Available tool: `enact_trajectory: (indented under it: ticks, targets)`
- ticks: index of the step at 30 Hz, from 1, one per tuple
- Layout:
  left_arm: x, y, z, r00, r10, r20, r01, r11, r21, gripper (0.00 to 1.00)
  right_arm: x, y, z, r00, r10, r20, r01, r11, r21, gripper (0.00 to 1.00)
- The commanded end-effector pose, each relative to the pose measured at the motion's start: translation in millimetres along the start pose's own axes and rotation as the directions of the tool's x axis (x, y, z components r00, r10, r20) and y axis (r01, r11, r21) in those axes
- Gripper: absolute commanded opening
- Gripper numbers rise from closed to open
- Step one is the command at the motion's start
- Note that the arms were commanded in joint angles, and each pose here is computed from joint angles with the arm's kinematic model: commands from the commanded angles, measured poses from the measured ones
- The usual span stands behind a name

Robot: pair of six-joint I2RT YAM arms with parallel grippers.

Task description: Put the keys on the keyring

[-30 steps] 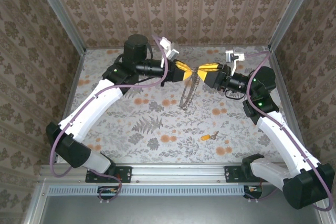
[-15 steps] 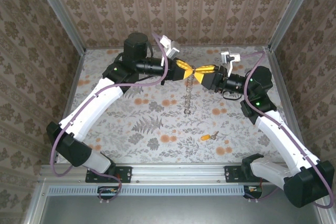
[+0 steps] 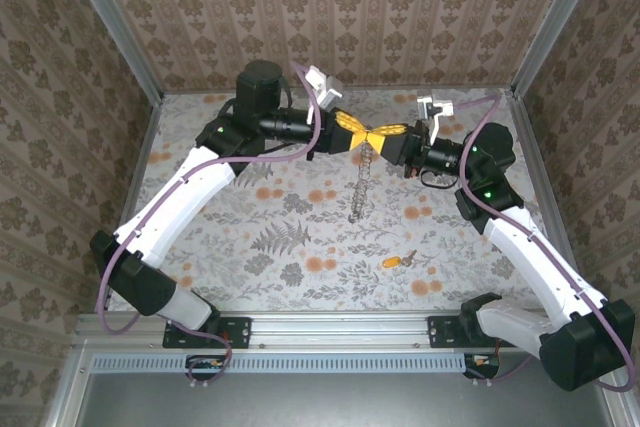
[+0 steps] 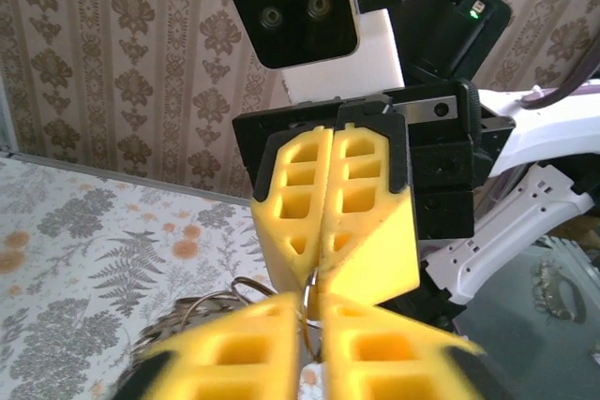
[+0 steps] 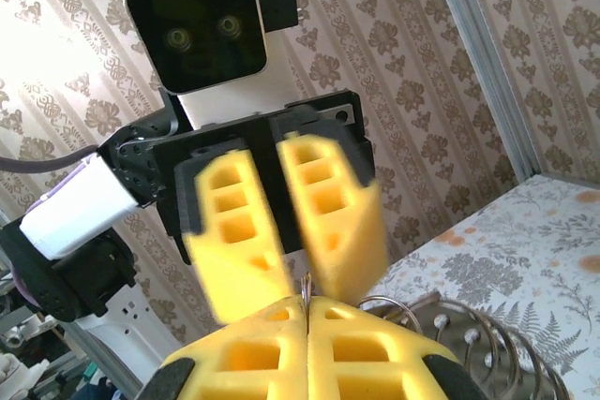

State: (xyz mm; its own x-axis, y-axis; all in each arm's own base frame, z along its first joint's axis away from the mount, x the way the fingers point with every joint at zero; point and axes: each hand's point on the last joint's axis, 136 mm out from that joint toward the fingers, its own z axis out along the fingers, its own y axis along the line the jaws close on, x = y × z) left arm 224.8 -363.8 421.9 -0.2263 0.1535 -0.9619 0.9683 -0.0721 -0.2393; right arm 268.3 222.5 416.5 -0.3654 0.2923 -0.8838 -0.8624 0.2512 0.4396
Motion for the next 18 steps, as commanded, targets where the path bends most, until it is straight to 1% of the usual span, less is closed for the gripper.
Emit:
enact_trajectory:
  ticks: [1, 2, 4, 6, 9, 14, 18]
  targets:
    - [-24.2, 8.3, -21.8, 0.995, 0.019, 0.096, -0.009, 0.995, -0.095, 0.34, -21.6, 3.1, -4.4, 0.995, -0.063, 0.072, 0.062, 0.998, 0.022, 0.0]
    - [-29.3, 11.1, -29.3, 0.991, 0.013, 0.132, 0.002, 0.994, -0.112, 0.4, -24.3, 4.3, -4.8, 0.994, -0.067, 0.081, 0.066, 0.998, 0.017, 0.0]
    - [-33.6, 14.9, -39.4, 0.983, -0.003, 0.185, 0.028, 0.99, -0.136, 0.44, -28.8, 6.3, -4.8, 0.992, -0.074, 0.099, 0.074, 0.997, 0.009, 0.0]
    - [-34.5, 16.3, -45.0, 0.976, -0.01, 0.217, 0.044, 0.988, -0.15, 0.45, -33.0, 8.0, -4.6, 0.99, -0.078, 0.119, 0.078, 0.997, 0.001, 0.0]
    - [-33.9, 16.8, -46.4, 0.969, -0.031, 0.246, 0.069, 0.987, -0.145, 0.43, -40.9, 10.7, -4.1, 0.985, -0.081, 0.154, 0.084, 0.996, -0.016, 0.0]
    - [-37.4, 15.8, -42.0, 0.95, -0.077, 0.303, 0.11, 0.99, -0.093, 0.32, -50.3, 13.1, -0.3, 0.979, -0.053, 0.196, 0.067, 0.996, -0.065, 0.0]
    - [-39.6, 11.7, -35.5, 0.943, -0.092, 0.319, 0.113, 0.992, -0.051, 0.32, -51.5, 12.8, 2.1, 0.98, -0.046, 0.196, 0.061, 0.996, -0.072, 0.0]
